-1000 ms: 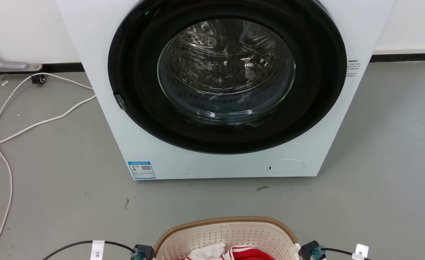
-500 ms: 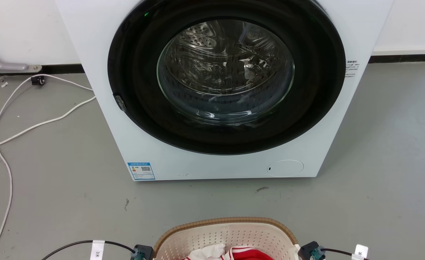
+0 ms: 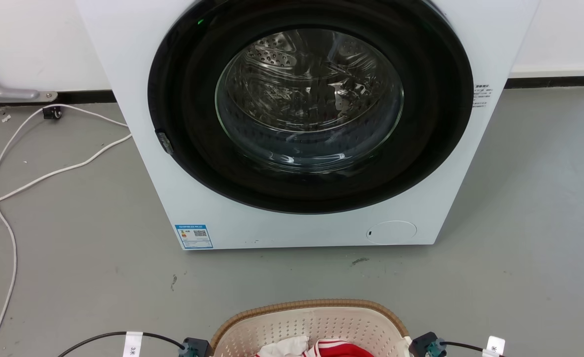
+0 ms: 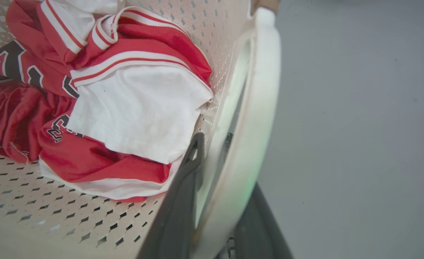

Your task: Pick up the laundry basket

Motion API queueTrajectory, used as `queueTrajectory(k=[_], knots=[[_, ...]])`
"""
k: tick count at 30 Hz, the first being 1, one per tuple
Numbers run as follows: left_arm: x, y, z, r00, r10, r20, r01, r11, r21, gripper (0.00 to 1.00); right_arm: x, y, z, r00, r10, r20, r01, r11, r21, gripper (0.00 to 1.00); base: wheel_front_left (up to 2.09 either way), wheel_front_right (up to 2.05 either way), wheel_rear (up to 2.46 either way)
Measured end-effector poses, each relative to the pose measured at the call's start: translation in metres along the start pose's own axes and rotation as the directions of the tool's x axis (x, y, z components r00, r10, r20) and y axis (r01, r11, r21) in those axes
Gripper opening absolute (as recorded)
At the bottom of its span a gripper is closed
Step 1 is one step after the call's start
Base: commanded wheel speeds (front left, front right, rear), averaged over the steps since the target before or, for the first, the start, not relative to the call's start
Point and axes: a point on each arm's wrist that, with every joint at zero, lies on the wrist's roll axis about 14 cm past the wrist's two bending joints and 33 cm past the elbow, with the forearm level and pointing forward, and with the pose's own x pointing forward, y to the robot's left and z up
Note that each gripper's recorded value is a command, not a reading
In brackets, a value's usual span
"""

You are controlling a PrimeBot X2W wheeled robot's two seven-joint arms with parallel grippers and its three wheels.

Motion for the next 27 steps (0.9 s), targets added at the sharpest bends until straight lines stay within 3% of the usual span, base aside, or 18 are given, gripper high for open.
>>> queueTrajectory(k=[27], knots=[[-0.0012,-0.0008,-0.0018,1.0,-0.003,0.002,0.003,1.0,-0.003,0.0,-0.0004,0.0001,-0.0009,1.0,0.001,-0.006,-0.002,1.0,-0.008,0.0,0.0,0.0,0.0]])
